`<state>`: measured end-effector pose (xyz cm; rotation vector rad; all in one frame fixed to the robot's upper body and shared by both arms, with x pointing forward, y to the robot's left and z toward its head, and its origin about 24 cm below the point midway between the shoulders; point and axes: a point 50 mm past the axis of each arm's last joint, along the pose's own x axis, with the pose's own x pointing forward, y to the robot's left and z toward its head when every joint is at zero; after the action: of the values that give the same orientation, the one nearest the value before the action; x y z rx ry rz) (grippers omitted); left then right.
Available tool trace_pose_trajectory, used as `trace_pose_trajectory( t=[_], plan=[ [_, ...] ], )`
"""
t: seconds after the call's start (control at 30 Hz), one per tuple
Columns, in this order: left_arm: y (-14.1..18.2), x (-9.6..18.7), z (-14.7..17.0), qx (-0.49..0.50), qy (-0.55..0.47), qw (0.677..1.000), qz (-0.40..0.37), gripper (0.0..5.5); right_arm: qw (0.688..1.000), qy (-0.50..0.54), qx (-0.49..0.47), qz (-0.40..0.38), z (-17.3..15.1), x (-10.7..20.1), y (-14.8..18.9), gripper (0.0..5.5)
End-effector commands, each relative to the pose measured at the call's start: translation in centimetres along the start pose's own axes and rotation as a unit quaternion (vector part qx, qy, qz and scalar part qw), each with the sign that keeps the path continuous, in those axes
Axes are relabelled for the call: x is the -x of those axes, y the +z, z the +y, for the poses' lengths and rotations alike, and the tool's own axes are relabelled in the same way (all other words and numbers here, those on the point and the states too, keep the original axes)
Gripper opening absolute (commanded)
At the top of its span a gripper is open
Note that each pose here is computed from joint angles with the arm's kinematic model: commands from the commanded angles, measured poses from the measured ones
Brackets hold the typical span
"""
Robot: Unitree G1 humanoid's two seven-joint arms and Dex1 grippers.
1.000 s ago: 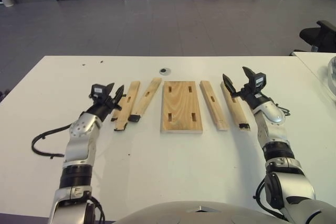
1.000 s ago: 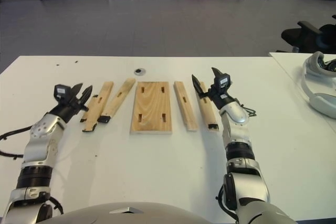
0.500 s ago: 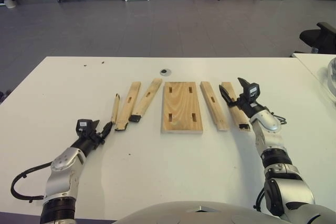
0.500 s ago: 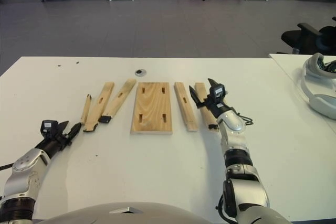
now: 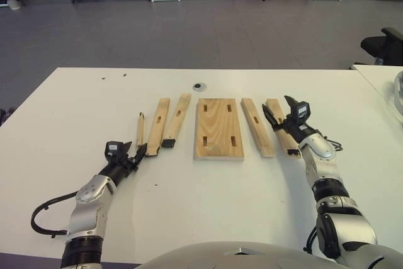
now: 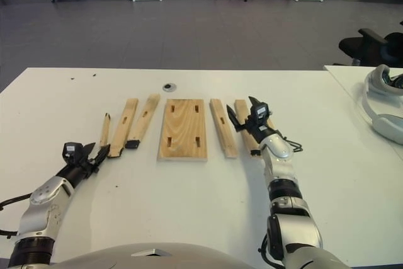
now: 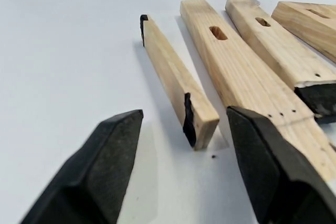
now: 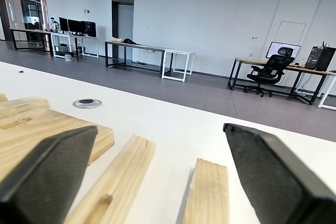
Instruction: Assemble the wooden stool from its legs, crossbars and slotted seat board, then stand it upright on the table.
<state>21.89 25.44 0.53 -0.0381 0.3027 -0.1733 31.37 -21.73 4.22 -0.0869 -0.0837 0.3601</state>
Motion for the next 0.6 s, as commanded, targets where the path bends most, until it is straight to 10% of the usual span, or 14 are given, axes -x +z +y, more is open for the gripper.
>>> trace_pose_trajectory(
  t=[0.03, 0.6],
  plan=[
    [-2.1, -0.1, -0.3, -0.004, 0.022, 0.999, 0.048, 2.86, 1.0, 0.002, 0.002, -0.008, 0.2, -0.7, 0.4, 4.48],
    [-2.4, 0.4, 0.4, -0.045, 0.08, 0.994, 0.051, 0.39, 0.997, 0.041, -0.056, 0.029, 1.9, -1.0, -0.9, 4.48]
  ],
)
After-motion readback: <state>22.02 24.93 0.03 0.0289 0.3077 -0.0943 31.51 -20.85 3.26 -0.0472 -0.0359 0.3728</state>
